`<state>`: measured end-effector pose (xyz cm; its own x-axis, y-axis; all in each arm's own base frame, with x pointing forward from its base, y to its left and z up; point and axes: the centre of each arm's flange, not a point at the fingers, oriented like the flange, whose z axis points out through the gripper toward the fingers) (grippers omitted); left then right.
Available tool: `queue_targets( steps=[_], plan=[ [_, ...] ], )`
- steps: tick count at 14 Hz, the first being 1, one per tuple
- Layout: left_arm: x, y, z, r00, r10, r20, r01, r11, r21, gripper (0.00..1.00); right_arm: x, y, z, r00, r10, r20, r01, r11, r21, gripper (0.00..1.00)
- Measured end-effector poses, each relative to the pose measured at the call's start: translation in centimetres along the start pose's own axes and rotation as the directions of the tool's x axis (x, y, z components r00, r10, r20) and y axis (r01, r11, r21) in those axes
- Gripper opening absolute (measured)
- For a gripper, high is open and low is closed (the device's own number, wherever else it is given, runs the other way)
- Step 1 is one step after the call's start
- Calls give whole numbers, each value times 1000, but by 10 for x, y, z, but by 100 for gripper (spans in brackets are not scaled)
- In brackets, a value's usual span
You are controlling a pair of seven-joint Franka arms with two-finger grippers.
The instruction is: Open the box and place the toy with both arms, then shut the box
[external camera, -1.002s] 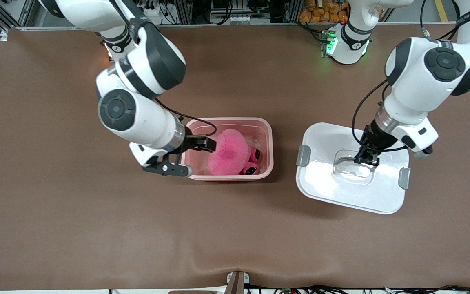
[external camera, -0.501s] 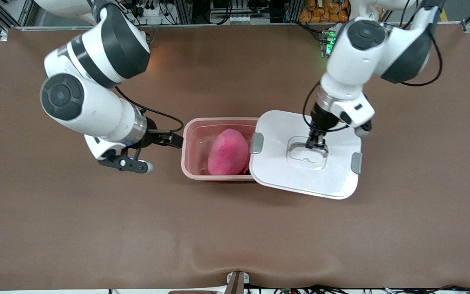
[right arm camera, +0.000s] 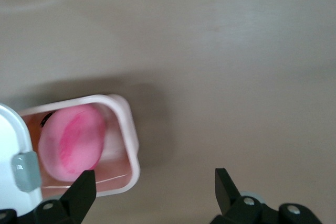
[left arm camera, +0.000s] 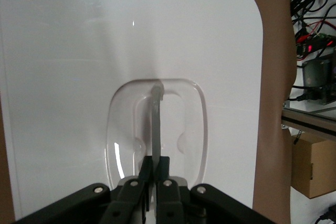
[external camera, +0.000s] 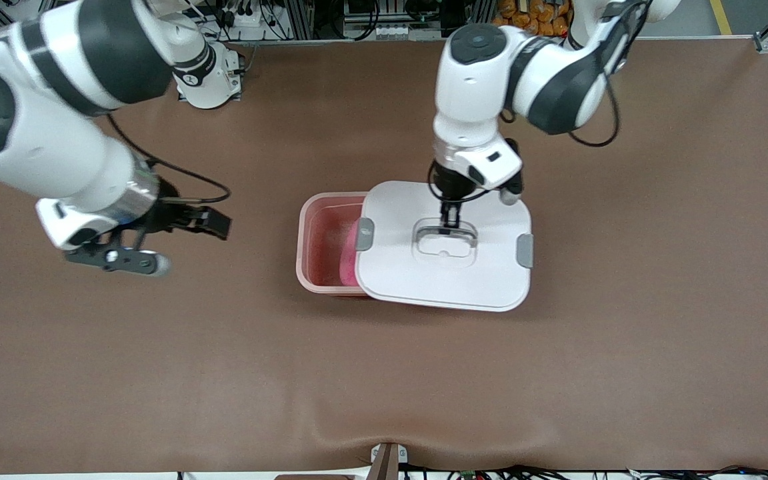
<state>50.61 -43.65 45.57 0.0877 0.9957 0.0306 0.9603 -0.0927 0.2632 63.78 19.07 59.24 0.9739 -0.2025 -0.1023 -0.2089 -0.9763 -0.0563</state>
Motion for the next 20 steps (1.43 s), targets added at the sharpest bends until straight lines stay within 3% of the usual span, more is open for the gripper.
queue_targets(
  steps=[4,9,15,20],
  plan=[
    [-61,-10,18,1000,-6,0,6,1000,21,6,3,50,-31,1000,-7,-6,7,1000,9,100],
    [-107,-42,37,998,-28,-53,26,999,-24,6,-9,88,-57,1000,-22,16,22,1000,0,100],
    [-123,-55,44,997,-40,-70,36,998,-59,6,-18,142,-85,999,-47,23,47,999,0,100],
    [-133,-55,57,999,-28,-29,26,996,-82,6,-24,175,-85,996,-70,58,72,997,-38,100]
  ],
)
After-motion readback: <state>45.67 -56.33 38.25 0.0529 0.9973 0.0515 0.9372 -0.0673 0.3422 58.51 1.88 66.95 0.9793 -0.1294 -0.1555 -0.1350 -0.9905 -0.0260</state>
